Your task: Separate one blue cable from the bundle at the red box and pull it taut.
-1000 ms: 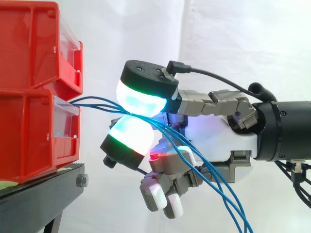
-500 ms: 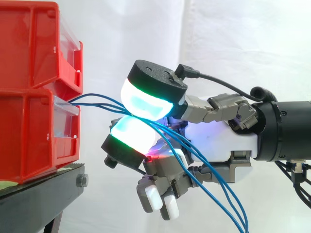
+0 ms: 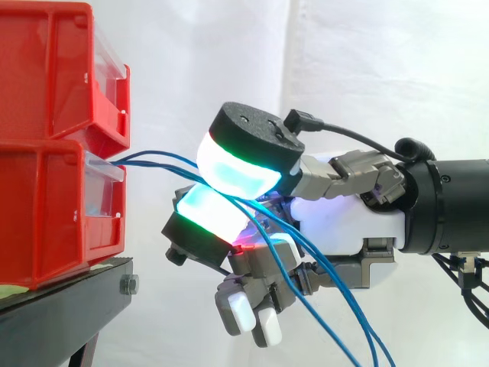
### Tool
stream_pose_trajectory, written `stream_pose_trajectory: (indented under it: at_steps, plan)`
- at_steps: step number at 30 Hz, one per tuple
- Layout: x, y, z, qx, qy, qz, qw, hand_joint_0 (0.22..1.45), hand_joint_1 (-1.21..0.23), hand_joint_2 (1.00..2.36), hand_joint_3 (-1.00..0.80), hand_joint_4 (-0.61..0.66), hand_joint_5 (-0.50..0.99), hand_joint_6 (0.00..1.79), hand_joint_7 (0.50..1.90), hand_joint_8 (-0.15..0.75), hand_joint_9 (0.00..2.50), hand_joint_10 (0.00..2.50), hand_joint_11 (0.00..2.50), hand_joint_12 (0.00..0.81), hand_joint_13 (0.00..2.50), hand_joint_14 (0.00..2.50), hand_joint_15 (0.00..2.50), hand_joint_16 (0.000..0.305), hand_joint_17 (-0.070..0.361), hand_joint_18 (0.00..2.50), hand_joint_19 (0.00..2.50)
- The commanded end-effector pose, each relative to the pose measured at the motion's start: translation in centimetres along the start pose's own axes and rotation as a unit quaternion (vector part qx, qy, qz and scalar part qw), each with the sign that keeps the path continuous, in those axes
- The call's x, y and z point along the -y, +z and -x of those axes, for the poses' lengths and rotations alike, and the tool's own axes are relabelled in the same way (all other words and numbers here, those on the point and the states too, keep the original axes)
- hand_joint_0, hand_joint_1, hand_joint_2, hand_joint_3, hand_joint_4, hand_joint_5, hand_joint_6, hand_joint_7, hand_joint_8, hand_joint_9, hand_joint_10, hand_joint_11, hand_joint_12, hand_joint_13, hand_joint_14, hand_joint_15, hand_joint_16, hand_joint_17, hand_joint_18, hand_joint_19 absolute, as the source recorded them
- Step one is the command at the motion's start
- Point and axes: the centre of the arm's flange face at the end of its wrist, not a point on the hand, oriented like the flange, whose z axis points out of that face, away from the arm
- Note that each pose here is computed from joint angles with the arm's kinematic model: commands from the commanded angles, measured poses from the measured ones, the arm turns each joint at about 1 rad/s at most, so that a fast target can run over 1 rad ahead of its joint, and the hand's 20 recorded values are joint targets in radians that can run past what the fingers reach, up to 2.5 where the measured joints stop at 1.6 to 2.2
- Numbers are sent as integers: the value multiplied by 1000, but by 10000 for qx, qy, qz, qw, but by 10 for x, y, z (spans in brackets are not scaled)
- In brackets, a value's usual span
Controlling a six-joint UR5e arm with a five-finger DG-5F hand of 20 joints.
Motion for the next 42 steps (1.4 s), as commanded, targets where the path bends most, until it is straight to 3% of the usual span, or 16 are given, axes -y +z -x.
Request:
stream_pose_trajectory:
  at_steps: [1, 14, 20, 26, 31, 35, 42]
  plan:
    - [0, 0, -1, -6, -7, -2, 10000, 684, -1082, 1000, -500, 26, -121, 920, 1347, 297, 1315, 32, 1233, 355, 1094, 31, 739, 44, 99, 969, 732]
    - [-1, 0, -1, -4, -75, 6, 10000, 566, -1104, 1000, -500, 49, -124, 917, 1356, 302, 1296, 31, 1226, 361, 1077, 29, 737, 47, 106, 969, 735]
    - [0, 0, -1, -6, -76, -2, 10000, 453, -983, 1000, -500, 61, -129, 909, 1238, 330, 1311, 27, 1188, 396, 1095, 27, 730, 55, 123, 1016, 723]
    - [-1, 0, -1, -4, -75, 6, 10000, 474, -799, 1000, -500, 64, -128, 901, 1183, 331, 1320, 26, 1163, 392, 1094, 26, 722, 54, 122, 1019, 745]
    - [0, 0, -1, -6, -76, -2, 10000, 543, -659, 1000, -500, 61, -129, 885, 1218, 310, 1319, 28, 1181, 367, 1072, 27, 716, 49, 111, 988, 775]
    - [0, 0, -1, -6, -76, -2, 10000, 596, -655, 1000, -500, 51, -130, 875, 1239, 300, 1320, 29, 1176, 359, 1062, 28, 732, 47, 106, 970, 807]
    - [-1, 0, -1, -4, -75, 6, 10000, 575, -614, 1000, -500, 58, -131, 864, 1237, 301, 1322, 29, 1170, 366, 1059, 25, 727, 48, 109, 970, 814]
